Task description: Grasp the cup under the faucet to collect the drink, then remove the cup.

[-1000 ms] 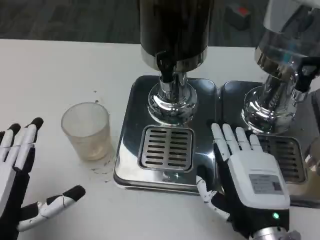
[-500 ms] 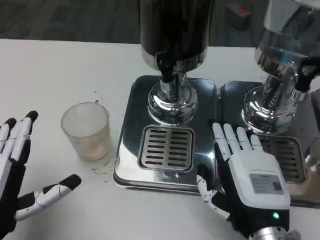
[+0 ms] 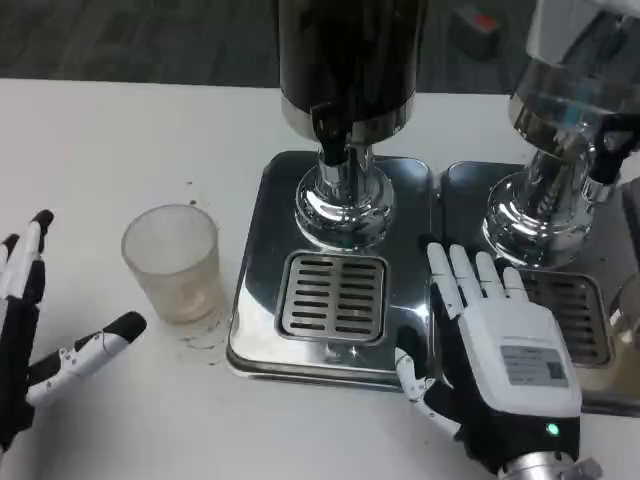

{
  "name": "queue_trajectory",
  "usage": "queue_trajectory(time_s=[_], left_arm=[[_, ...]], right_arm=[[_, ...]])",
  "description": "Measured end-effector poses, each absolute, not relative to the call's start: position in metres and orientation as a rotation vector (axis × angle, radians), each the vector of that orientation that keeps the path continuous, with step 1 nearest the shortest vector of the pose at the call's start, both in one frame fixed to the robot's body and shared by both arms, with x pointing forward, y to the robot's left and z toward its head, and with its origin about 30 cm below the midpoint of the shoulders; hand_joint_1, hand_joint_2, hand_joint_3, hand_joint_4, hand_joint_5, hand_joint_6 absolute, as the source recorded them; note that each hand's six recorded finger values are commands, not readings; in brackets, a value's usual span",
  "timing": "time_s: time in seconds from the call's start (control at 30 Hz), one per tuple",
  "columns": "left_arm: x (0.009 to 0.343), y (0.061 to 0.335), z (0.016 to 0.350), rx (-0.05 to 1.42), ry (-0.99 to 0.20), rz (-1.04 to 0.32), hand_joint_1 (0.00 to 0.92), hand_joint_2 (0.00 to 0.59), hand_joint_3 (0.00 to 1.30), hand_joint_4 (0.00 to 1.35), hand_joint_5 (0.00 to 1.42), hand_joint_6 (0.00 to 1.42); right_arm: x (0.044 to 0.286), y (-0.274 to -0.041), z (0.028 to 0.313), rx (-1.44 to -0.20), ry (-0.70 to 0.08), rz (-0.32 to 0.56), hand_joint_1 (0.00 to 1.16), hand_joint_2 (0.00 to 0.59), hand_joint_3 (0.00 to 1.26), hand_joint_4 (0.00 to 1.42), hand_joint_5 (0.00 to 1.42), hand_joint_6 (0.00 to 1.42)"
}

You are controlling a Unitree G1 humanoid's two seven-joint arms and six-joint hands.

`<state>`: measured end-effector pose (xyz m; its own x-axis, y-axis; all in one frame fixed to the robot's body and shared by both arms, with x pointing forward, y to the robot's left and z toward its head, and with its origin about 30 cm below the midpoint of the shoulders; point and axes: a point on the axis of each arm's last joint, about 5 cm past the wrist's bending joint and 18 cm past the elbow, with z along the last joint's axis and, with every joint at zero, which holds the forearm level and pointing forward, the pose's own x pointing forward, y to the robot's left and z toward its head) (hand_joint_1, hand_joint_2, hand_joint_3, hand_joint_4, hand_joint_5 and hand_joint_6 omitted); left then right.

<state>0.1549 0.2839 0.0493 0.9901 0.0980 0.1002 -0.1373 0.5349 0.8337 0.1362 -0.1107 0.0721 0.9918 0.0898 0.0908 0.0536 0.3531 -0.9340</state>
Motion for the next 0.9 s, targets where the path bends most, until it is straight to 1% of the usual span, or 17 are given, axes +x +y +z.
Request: queue_trajectory(time_s=[0.23,0.47,0.67,0.9], left_arm=[[0.167,0.283,0.041,0.934,-0.054,0.086,0.0,0.0,0.0,0.0,0.0,0.0],[0.188,0.274,0.037,0.859,-0.005,0.071,0.0,0.0,0.0,0.0,0.0,0.0],[0.199,0.267,0.036,0.846,0.014,0.021,0.003,0.0,0.0,0.0,0.0,0.0],[0.207,0.262,0.036,0.857,0.027,-0.029,0.046,0.0,0.0,0.0,0.0,0.0]], right_arm=[[0.136,-0.11,0.072,-1.207,-0.128,0.019,0.39,0.554,0.0,0.0,0.0,0.0],[0.135,-0.11,0.073,-1.205,-0.123,0.017,0.39,0.554,0.0,0.0,0.0,0.01],[0.134,-0.108,0.072,-1.201,-0.118,0.019,0.39,0.554,0.0,0.0,0.0,0.03],[0.133,-0.106,0.072,-1.198,-0.115,0.024,0.39,0.554,0.0,0.0,0.0,0.03]])
